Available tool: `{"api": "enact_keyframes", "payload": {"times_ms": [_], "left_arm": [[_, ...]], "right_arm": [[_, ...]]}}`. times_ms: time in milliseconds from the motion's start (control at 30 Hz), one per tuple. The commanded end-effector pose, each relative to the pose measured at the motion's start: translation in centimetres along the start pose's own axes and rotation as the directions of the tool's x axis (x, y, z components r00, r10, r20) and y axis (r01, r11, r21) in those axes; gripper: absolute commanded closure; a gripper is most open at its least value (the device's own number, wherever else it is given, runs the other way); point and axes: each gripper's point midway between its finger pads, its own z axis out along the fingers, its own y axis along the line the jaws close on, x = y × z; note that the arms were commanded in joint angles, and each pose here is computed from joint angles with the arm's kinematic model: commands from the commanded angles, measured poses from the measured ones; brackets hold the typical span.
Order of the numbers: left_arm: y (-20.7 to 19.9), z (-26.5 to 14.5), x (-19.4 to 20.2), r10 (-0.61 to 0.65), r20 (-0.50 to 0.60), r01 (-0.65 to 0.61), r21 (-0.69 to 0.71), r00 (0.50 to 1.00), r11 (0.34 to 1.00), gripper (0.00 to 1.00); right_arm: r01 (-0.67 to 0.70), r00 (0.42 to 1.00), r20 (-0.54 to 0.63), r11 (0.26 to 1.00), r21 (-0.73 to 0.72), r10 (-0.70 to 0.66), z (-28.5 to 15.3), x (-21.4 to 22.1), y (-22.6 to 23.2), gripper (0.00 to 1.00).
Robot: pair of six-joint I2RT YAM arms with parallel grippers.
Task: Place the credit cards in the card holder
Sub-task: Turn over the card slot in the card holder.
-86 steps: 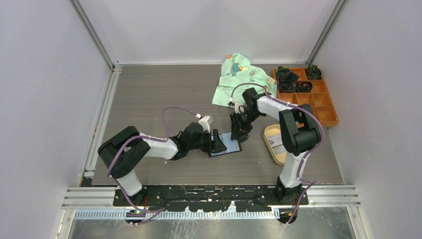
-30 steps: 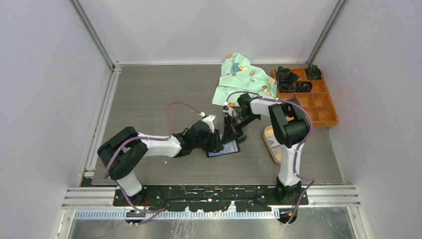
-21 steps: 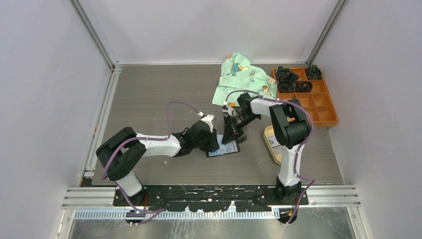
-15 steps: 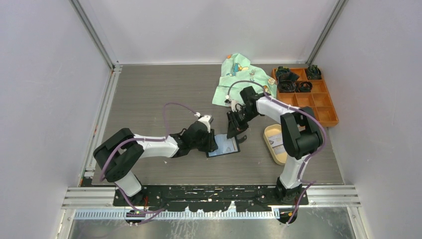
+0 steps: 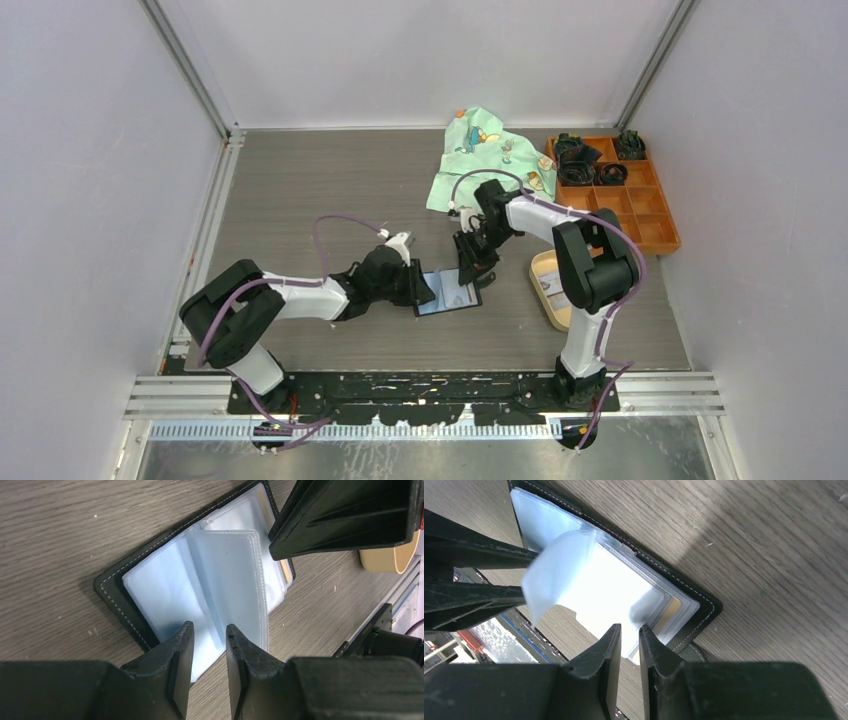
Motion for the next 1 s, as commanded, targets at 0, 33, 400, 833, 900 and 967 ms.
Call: {"api": "enact_keyframes", "payload": {"times_ms": [0, 33, 400, 833, 900, 967], "left_arm": [[1.0, -1.1, 0.2, -0.029, 0.005, 0.029, -0.017, 1.000, 0.999, 0.68], [1.1, -1.4, 0.2, -0.029, 0.009, 0.029, -0.021, 1.000, 0.999, 0.67], [1.3, -7.6, -3.1, 0.079, 0.152, -0.065, -0.096, 0.985, 0.993, 0.58], [-4.6, -5.6, -2.8, 0.033, 0.095, -0.052, 0.202, 0.995, 0.978, 0.54], [-4.3, -4.8, -2.5, 0.029, 0.082, -0.045, 0.198, 0.996, 0.979, 0.54], [-4.0, -4.2, -2.4, 0.029, 0.076, -0.043, 0.192, 0.997, 0.980, 0.54]], "right_arm": [[0.018, 1.000, -0.017, 1.000, -0.002, -0.018, 0.4, -0.3, 0.1, 0.74], [0.016, 1.000, -0.022, 1.000, -0.005, -0.016, 0.5, -0.2, 0.2, 0.74], [0.046, 0.999, 0.025, 0.985, -0.167, -0.042, -0.6, -1.0, 3.7, 0.80], [0.009, 1.000, -0.010, 0.998, -0.059, -0.009, 0.4, -0.6, 1.1, 0.79], [0.023, 1.000, -0.010, 1.000, 0.012, -0.022, 0.2, -0.6, -0.1, 0.79], [0.045, 0.999, -0.005, 0.997, 0.070, -0.045, -0.3, -0.7, -0.9, 0.79]]}}
